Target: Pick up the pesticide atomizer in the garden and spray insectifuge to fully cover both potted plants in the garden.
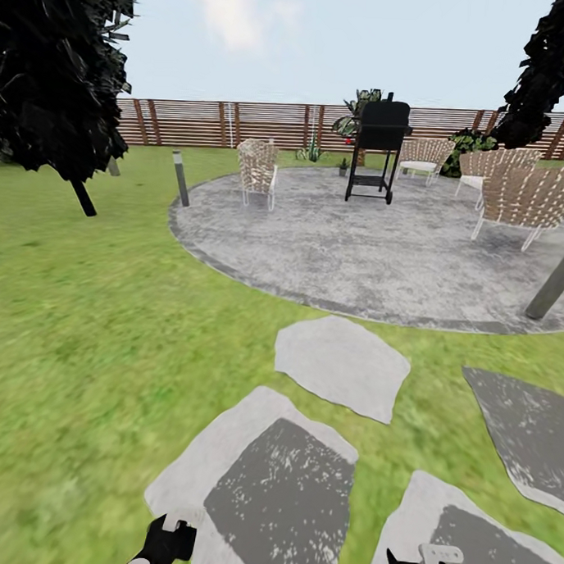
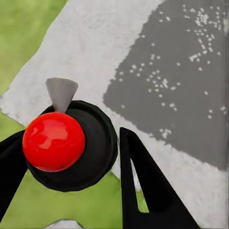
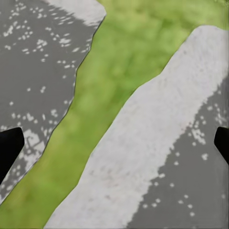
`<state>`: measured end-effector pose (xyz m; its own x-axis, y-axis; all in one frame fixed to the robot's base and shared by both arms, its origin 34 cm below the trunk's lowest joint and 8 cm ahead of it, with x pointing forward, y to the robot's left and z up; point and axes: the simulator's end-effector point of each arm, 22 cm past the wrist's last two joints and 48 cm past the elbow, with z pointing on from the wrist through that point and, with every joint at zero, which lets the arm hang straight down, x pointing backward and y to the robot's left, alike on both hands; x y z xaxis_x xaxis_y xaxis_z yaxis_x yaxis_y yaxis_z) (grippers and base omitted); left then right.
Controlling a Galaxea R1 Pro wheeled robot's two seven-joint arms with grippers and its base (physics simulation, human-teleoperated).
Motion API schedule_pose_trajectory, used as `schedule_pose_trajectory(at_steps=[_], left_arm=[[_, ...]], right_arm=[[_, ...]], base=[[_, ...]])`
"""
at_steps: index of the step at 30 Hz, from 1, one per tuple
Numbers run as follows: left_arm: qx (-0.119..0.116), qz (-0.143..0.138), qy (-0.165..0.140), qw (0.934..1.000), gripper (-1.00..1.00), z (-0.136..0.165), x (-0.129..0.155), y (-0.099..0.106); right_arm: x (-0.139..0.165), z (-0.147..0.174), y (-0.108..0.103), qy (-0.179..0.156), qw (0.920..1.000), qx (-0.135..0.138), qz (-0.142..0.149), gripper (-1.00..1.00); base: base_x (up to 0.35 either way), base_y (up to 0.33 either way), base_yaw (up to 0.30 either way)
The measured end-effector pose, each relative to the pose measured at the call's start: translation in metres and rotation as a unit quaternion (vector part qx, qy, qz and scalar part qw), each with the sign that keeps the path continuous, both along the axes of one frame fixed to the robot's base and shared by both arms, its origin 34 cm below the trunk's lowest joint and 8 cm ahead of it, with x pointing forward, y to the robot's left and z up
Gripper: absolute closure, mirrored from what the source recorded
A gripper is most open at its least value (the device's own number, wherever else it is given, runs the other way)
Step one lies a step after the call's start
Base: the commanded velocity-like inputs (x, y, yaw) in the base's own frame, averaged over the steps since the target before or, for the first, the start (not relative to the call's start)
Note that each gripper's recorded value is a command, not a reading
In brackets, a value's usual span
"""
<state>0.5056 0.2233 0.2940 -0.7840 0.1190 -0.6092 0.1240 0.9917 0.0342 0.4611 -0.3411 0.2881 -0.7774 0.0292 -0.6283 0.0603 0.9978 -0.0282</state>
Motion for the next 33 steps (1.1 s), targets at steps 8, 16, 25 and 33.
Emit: schedule_pose_trajectory(at_steps=[8, 16, 25, 33], left_arm=[[0.0, 0.0, 0.0, 1.0, 1.0, 0.0, 0.0, 0.0001], [0.0, 0.0, 0.0, 1.0, 1.0, 0.0, 0.0, 0.0], [0.0, 0.0, 0.0, 1.0, 1.0, 0.0, 0.0, -0.0001], [0.0, 0.0, 0.0, 1.0, 1.0, 0.0, 0.0, -0.0001]], right_arm=[[0.0002, -0.0003, 0.003, 0.0, 1.0, 0.002, 0.001, -1.0], [0.0005, 0.0, 0.0016, -0.001, 1.0, 0.001, 0.0, -1.0], [0.0027, 0.0012, 0.0009, -0.004, 1.0, 0.001, 0.0, -1.0], [0.0024, 0.0014, -0.0012, -0.003, 1.0, 0.0, 0.0, -1.0]], base=[[0.285, -0.151, 0.0], [0.285, -0.151, 0.0], [0.285, -0.151, 0.0], [0.285, -0.151, 0.0]])
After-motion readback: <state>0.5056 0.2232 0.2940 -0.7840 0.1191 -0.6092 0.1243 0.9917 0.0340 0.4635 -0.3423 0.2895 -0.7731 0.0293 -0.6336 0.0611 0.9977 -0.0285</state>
